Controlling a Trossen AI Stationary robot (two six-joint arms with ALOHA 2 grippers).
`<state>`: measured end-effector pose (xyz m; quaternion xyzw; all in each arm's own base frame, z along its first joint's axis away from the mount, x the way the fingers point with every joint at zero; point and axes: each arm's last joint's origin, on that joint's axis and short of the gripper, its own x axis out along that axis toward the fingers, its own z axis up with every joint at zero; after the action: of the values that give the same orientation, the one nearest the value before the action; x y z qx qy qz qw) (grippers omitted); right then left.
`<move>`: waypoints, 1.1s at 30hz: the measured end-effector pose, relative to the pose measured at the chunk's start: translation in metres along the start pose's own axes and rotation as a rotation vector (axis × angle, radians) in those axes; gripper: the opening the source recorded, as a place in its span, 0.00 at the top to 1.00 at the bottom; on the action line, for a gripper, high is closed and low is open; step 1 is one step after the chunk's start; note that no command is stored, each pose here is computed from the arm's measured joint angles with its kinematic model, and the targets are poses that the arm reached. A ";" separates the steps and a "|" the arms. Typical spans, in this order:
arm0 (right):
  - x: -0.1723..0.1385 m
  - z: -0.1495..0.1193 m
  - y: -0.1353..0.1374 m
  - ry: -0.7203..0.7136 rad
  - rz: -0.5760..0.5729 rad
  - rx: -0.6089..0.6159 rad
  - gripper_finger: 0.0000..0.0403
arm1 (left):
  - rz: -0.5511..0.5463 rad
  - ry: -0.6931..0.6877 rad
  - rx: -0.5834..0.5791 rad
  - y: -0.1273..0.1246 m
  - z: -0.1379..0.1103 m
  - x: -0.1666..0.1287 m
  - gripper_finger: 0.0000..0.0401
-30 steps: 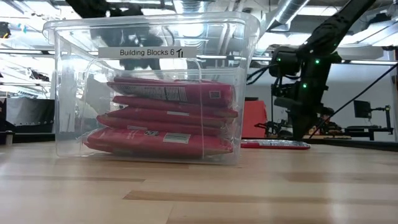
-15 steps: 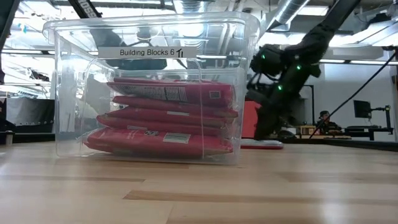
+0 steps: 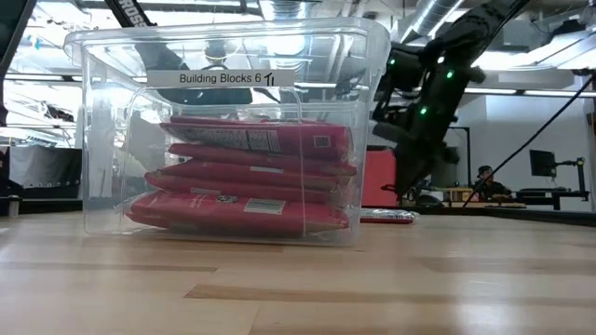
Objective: Sort popcorn bags into baskets
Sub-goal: Put the red popcorn bag into the container
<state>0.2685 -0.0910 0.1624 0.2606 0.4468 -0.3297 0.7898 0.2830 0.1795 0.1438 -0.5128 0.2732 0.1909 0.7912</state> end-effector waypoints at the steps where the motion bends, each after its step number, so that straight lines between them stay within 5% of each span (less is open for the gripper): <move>1: 0.004 -0.001 0.001 0.006 -0.002 -0.002 0.84 | 0.002 0.007 -0.009 0.001 0.000 0.001 0.33; 10: 0.052 0.013 0.015 -0.011 0.095 -0.029 0.84 | 0.000 0.053 -0.016 0.003 -0.008 0.010 0.33; 25: 0.069 0.059 0.034 -0.039 0.189 -0.149 0.84 | -0.030 0.097 -0.044 0.013 -0.017 0.037 0.33; 29: 0.064 0.063 0.029 -0.042 0.183 -0.150 0.84 | -0.034 0.094 -0.059 0.013 -0.016 0.037 0.43; 33: 0.056 0.069 0.022 -0.062 0.182 -0.143 0.84 | -0.039 0.099 -0.059 0.013 -0.016 0.038 0.64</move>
<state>0.3441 -0.1418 0.1479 0.2326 0.4190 -0.2318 0.8465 0.3010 0.1704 0.1057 -0.5500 0.2963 0.1579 0.7647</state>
